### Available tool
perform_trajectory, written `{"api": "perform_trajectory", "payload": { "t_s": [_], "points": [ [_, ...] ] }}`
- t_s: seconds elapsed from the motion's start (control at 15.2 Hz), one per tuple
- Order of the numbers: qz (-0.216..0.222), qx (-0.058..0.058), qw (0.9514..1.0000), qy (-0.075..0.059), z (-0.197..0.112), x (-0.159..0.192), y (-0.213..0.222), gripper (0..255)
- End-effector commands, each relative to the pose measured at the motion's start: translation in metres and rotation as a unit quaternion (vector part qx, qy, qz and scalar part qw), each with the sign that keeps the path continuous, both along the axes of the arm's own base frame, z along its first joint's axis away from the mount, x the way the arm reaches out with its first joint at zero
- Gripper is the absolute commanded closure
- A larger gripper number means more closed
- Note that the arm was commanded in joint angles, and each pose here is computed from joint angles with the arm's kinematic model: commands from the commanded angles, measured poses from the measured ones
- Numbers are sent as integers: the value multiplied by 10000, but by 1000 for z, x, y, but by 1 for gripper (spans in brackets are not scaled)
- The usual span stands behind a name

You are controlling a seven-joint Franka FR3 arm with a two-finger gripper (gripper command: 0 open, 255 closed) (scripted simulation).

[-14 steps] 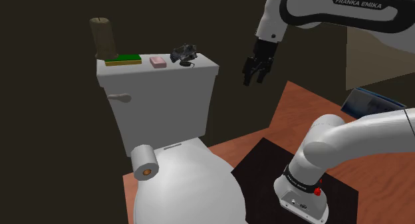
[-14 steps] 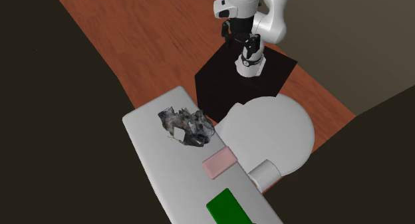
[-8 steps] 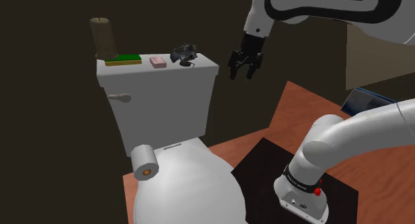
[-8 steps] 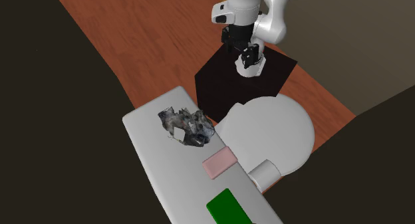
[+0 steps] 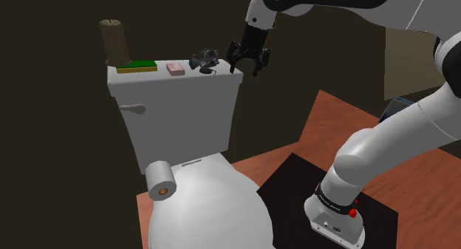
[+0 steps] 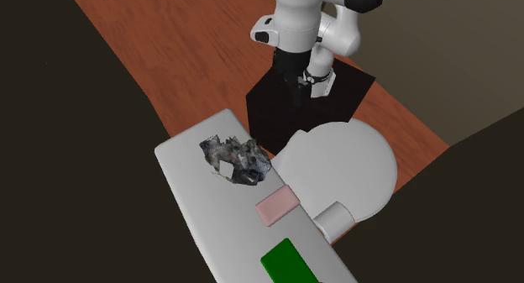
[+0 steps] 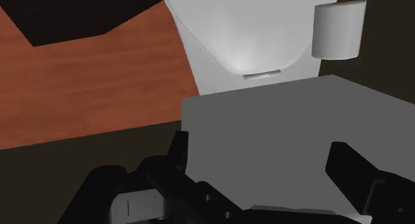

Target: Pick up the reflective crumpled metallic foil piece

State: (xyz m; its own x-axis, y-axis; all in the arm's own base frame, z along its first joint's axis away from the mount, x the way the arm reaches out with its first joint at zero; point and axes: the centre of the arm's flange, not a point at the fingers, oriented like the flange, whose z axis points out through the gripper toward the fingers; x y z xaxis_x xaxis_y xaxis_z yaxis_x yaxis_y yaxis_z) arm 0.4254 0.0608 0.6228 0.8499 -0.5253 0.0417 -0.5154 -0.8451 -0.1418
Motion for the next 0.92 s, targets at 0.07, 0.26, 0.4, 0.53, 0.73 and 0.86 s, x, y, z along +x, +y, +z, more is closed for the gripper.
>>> {"api": "perform_trajectory", "payload": {
  "t_s": [0.07,0.26,0.4,0.53,0.73,0.86],
  "points": [
    [-552,33,9985,-63,7,39,3,0],
    [-1082,57,9940,-125,16,74,1,0],
    [-1434,72,9895,-167,22,97,-3,0],
    [-1784,88,9837,-208,29,119,-8,0],
    [-2304,111,9727,-270,39,153,-18,0],
    [-2648,127,9637,-311,45,174,-27,0]
  ]
}}
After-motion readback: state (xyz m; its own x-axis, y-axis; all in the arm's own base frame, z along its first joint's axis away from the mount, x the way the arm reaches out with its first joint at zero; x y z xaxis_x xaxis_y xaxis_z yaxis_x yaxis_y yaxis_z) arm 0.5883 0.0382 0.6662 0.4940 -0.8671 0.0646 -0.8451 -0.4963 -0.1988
